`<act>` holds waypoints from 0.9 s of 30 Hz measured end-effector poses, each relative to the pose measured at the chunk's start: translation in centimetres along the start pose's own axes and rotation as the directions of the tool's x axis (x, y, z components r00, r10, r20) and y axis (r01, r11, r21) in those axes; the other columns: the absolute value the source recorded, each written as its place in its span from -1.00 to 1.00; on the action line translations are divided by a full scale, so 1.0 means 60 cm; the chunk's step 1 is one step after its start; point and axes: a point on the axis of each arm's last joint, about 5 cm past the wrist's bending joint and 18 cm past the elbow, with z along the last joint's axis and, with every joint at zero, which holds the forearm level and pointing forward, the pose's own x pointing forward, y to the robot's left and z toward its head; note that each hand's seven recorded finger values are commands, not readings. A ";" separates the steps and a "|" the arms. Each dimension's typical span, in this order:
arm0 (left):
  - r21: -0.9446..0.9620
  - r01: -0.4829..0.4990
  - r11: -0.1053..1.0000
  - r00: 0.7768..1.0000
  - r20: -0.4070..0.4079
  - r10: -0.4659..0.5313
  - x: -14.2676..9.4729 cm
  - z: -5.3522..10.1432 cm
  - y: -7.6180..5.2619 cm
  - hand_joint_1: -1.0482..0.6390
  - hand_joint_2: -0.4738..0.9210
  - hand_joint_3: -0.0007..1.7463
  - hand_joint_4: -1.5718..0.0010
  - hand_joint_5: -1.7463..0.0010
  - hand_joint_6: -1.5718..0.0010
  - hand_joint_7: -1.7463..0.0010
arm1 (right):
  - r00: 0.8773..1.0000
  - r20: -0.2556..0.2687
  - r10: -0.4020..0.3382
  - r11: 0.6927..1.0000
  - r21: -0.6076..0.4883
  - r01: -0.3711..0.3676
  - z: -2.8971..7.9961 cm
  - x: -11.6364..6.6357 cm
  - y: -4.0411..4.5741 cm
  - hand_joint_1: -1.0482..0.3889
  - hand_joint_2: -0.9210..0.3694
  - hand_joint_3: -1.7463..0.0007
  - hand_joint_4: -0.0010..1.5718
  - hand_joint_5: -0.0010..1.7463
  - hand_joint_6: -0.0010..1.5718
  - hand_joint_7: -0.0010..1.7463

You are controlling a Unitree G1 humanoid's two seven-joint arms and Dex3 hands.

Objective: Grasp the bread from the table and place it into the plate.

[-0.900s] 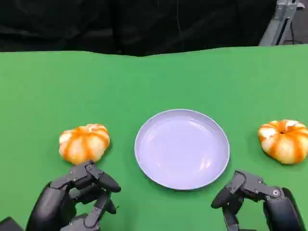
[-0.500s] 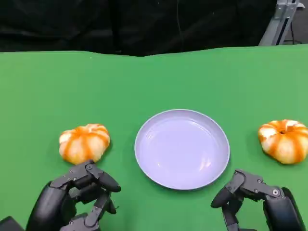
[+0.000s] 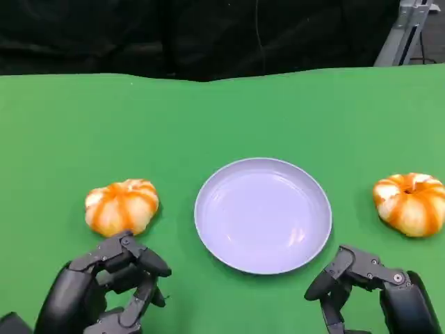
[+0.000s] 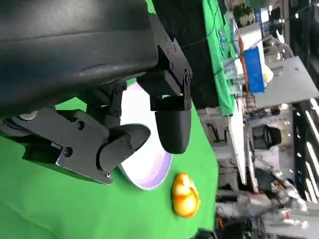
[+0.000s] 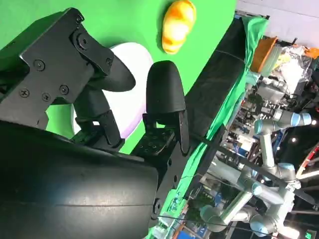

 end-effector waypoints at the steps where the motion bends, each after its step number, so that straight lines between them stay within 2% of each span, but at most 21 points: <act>1: 0.013 -0.009 1.000 1.000 -0.006 0.009 0.002 0.001 0.001 0.07 0.85 -0.50 0.24 -0.08 0.18 0.36 | 1.000 0.000 -0.001 1.000 0.001 0.001 0.000 0.000 0.000 0.40 -0.07 -0.53 0.03 0.85 0.04 0.54; 2: 0.023 -0.018 1.000 1.000 -0.018 0.018 0.004 0.002 0.002 0.04 0.92 -0.63 0.25 0.02 0.16 0.51 | 1.000 -0.001 -0.002 1.000 0.003 0.002 0.000 0.000 0.000 0.40 -0.07 -0.53 0.03 0.85 0.04 0.54; 4: 0.070 -0.021 0.997 0.998 -0.055 0.025 0.010 0.008 0.004 -0.02 0.98 -0.76 0.28 0.17 0.18 0.68 | 1.000 -0.002 -0.007 1.000 0.011 0.007 0.000 -0.001 0.000 0.40 -0.07 -0.54 0.03 0.85 0.03 0.54; 7: 0.179 -0.012 0.984 0.996 -0.086 0.028 0.028 0.023 0.011 -0.05 1.00 -0.79 0.30 0.23 0.19 0.74 | 1.000 -0.003 -0.013 1.000 0.018 0.013 0.001 0.000 0.000 0.40 -0.07 -0.54 0.03 0.85 0.03 0.55; 8: 0.200 -0.011 0.980 0.996 -0.084 0.029 0.033 0.028 0.013 -0.05 1.00 -0.79 0.42 0.30 0.32 0.82 | 1.000 -0.003 -0.014 1.000 0.018 0.014 0.001 0.000 0.000 0.41 -0.06 -0.54 0.03 0.85 0.03 0.55; 10: 0.276 0.027 0.961 0.993 -0.114 0.005 0.049 0.036 0.016 -0.06 1.00 -0.80 0.49 0.34 0.39 0.85 | 1.000 -0.004 -0.015 1.000 0.018 0.015 0.000 0.000 0.001 0.41 -0.06 -0.54 0.03 0.85 0.03 0.55; 11: 0.321 0.047 0.946 0.991 -0.133 -0.004 0.058 0.040 0.020 -0.12 1.00 -0.84 0.57 0.37 0.47 0.90 | 1.000 -0.002 -0.014 1.000 0.018 0.014 0.000 0.001 0.001 0.42 -0.06 -0.54 0.03 0.86 0.03 0.55; 13: 0.448 0.090 0.889 0.988 -0.152 -0.024 0.079 0.054 0.029 -0.19 1.00 -0.88 0.62 0.40 0.52 0.94 | 1.000 0.000 -0.014 1.000 0.019 0.014 0.000 0.004 0.002 0.43 -0.06 -0.54 0.03 0.86 0.04 0.55; 17: 0.698 0.138 0.703 0.988 -0.150 -0.044 0.119 0.082 0.040 -0.31 1.00 -0.92 0.68 0.49 0.56 0.97 | 1.000 0.001 -0.011 1.000 0.018 0.010 -0.002 0.007 0.003 0.44 -0.04 -0.54 0.05 0.85 0.04 0.54; 21: 0.837 0.170 0.519 0.983 -0.178 -0.036 0.143 0.077 0.041 -0.37 1.00 -0.93 0.69 0.53 0.59 0.99 | 1.000 0.003 -0.010 1.000 0.012 0.010 -0.003 0.008 0.004 0.43 -0.05 -0.53 0.06 0.85 0.04 0.53; 27: 0.902 0.217 0.373 0.973 -0.230 -0.011 0.171 0.056 0.038 -0.42 0.98 -0.98 0.70 0.54 0.57 0.99 | 1.000 0.005 -0.012 1.000 0.006 0.011 -0.003 0.007 0.004 0.42 -0.07 -0.51 0.06 0.85 0.05 0.52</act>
